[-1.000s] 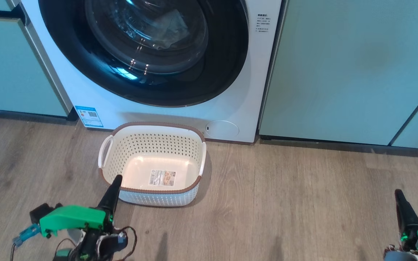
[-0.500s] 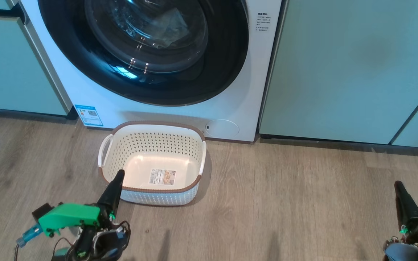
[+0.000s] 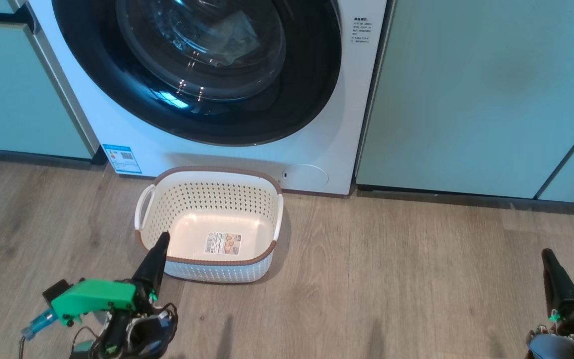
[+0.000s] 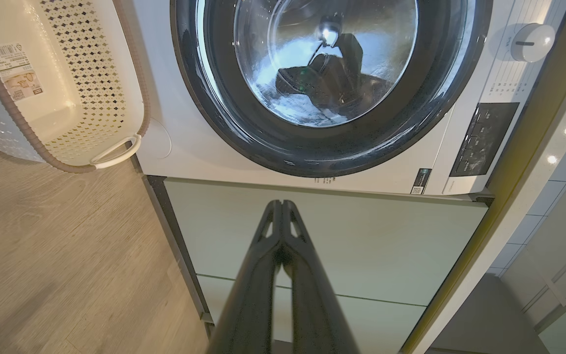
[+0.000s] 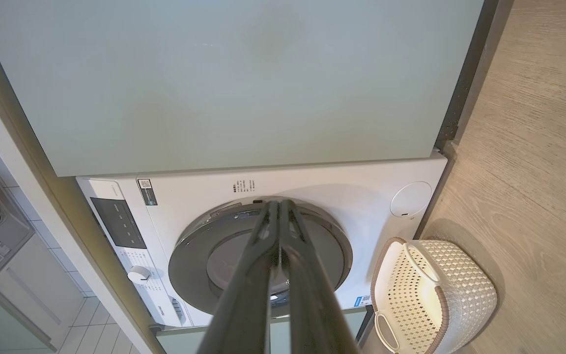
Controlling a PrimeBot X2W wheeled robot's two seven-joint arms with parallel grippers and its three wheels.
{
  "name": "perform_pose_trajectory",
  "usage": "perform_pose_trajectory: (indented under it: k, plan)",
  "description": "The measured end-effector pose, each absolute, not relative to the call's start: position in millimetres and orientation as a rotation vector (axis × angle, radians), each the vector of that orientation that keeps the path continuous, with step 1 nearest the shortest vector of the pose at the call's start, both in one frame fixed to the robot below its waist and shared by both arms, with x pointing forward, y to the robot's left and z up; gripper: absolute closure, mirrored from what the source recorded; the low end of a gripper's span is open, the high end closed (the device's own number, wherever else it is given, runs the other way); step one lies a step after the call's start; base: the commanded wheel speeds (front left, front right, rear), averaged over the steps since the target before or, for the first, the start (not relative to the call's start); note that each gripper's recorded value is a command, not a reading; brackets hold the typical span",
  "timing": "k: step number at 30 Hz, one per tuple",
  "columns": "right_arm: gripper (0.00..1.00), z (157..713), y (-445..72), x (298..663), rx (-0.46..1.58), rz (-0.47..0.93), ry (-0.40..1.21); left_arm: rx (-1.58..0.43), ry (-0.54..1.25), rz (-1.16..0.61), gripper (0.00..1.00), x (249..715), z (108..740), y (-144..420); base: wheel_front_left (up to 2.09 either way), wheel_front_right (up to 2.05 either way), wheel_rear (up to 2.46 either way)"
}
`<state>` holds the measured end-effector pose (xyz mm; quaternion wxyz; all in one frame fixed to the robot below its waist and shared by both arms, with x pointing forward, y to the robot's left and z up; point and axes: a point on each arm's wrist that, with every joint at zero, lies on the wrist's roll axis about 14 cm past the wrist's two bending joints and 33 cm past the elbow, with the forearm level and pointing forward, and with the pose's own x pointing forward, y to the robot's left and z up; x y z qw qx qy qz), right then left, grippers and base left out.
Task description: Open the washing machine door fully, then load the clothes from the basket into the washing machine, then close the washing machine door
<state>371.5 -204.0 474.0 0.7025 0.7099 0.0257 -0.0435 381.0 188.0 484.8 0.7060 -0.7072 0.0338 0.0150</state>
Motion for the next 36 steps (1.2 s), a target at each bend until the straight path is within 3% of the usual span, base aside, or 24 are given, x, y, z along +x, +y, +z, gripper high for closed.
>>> perform_pose_trajectory:
  k: [36]
  plan:
    - [1.00,474.1,-204.0,371.5,1.580,-0.097,0.057,-1.572,0.075,0.033,1.00,381.0,484.7,188.0,0.00,0.00,0.00]
